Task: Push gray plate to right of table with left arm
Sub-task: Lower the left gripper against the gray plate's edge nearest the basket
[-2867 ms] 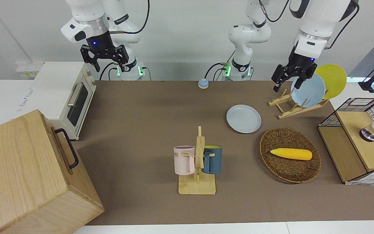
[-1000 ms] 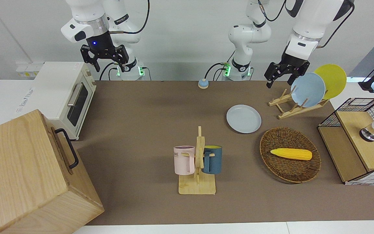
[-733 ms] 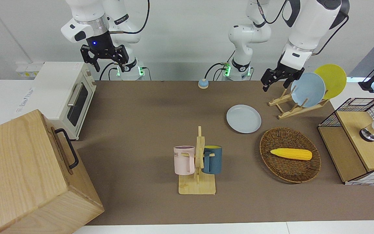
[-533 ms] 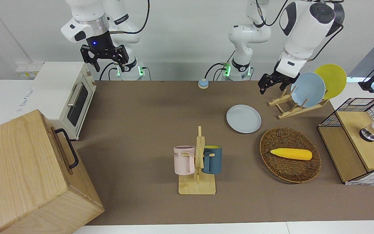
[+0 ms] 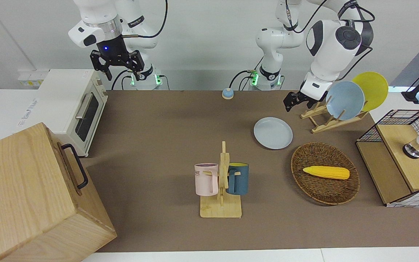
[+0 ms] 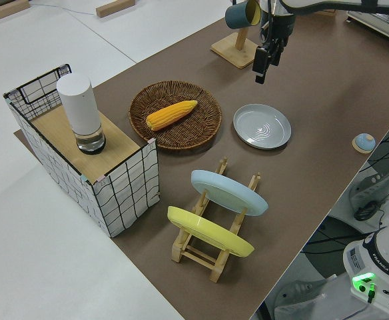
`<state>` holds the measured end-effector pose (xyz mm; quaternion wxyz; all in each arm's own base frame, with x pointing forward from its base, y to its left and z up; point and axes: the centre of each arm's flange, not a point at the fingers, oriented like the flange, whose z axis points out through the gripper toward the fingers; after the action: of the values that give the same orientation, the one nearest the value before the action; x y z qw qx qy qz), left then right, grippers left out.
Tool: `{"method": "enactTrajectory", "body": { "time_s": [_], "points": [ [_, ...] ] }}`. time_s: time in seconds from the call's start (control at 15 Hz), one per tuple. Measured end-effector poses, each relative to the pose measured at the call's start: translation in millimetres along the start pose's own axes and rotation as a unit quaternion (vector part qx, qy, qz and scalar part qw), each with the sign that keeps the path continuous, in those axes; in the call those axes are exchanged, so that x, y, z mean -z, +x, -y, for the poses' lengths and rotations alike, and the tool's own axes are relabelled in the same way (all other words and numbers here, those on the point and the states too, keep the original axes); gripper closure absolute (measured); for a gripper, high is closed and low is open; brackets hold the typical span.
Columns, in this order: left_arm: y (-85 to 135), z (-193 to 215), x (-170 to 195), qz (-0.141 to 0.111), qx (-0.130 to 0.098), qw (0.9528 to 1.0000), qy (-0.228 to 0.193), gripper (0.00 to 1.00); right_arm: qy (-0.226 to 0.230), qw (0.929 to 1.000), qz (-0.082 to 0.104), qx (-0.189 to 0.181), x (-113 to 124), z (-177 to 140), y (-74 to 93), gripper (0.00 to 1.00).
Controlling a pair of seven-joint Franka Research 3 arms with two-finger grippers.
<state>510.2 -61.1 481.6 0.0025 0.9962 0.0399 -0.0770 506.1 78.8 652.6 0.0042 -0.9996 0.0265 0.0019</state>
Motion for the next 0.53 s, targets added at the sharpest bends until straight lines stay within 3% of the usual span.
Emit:
{"method": "enactTrajectory", "body": {
  "time_s": [0.27, 0.53],
  "points": [
    [-12.4, 19.4, -31.3, -0.018, -0.023, 0.9996, -0.002, 0.02, 0.0, 1.0, 0.0, 0.0, 0.0, 0.0, 0.0, 0.0],
    [-23.7, 41.2, -66.3, -0.032, -0.012, 0.9994, -0.007, 0.02, 0.0, 1.0, 0.0, 0.0, 0.0, 0.0, 0.0, 0.0]
  ]
}}
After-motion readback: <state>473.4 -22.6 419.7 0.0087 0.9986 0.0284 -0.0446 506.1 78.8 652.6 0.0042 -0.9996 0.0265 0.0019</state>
